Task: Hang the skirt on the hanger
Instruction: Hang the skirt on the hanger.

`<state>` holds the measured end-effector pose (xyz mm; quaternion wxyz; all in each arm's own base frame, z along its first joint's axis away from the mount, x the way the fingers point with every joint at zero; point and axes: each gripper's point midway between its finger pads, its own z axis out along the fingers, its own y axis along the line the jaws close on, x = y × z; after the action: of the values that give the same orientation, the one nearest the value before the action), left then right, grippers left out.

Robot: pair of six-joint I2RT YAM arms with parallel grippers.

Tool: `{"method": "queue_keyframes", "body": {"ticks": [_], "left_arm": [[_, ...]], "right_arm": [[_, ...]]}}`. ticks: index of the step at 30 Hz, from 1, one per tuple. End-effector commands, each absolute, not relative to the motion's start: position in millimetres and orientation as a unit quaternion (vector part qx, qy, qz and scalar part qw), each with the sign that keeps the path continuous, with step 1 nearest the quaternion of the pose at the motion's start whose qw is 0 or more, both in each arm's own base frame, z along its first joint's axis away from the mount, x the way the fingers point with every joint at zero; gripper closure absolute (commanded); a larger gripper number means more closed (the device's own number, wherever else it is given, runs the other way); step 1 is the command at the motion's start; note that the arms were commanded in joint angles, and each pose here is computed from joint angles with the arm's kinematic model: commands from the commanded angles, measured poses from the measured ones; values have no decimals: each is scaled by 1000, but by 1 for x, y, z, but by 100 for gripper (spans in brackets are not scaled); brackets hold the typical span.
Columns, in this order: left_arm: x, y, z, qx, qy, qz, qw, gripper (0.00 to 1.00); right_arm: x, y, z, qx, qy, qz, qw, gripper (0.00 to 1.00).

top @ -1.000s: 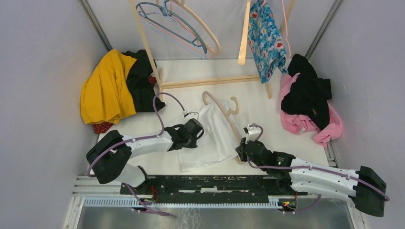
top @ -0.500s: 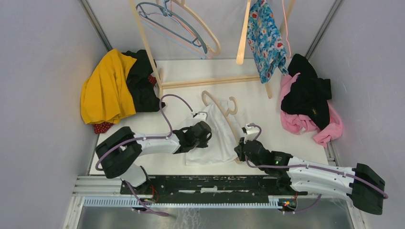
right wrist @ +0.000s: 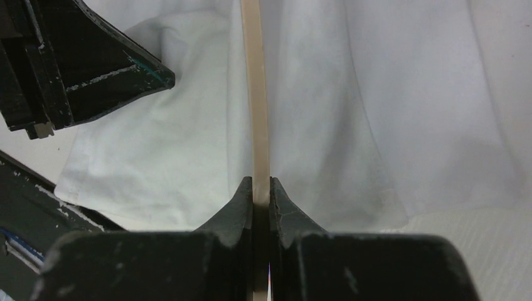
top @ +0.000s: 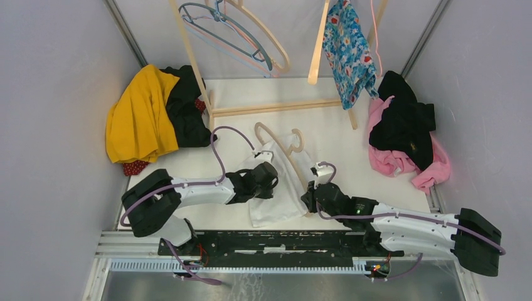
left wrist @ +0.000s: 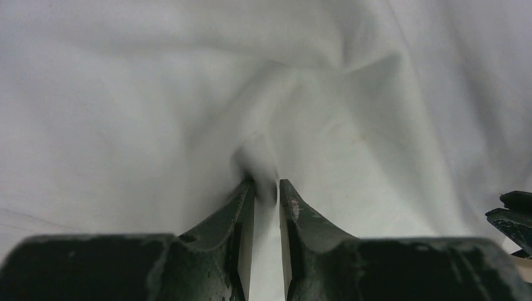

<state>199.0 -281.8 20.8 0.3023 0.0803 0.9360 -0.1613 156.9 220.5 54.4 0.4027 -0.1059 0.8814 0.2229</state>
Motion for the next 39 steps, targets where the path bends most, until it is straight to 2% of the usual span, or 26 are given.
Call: {"method": "queue_keyframes", "body": {"ticks": [1,19,28,36,39], "left_arm": [[191,-271,40,74,937,-161,303,73],[196,-229,104,50,914,-146,374,71],[204,-210,157,34,898,-156,411,65],[204,-210,167,36,896,-159,413,54],[204,-210,169,37,895,-162,414,53]], "right_arm": [[144,235,74,-150,879,244,381,99],[161,220,170,-192,827,227,477,99],[170,206,246,-206,789,215,537,99],[174,188,303,-218,780,179,559,99],[177,176,320,-216,783,152,563,99]]}}
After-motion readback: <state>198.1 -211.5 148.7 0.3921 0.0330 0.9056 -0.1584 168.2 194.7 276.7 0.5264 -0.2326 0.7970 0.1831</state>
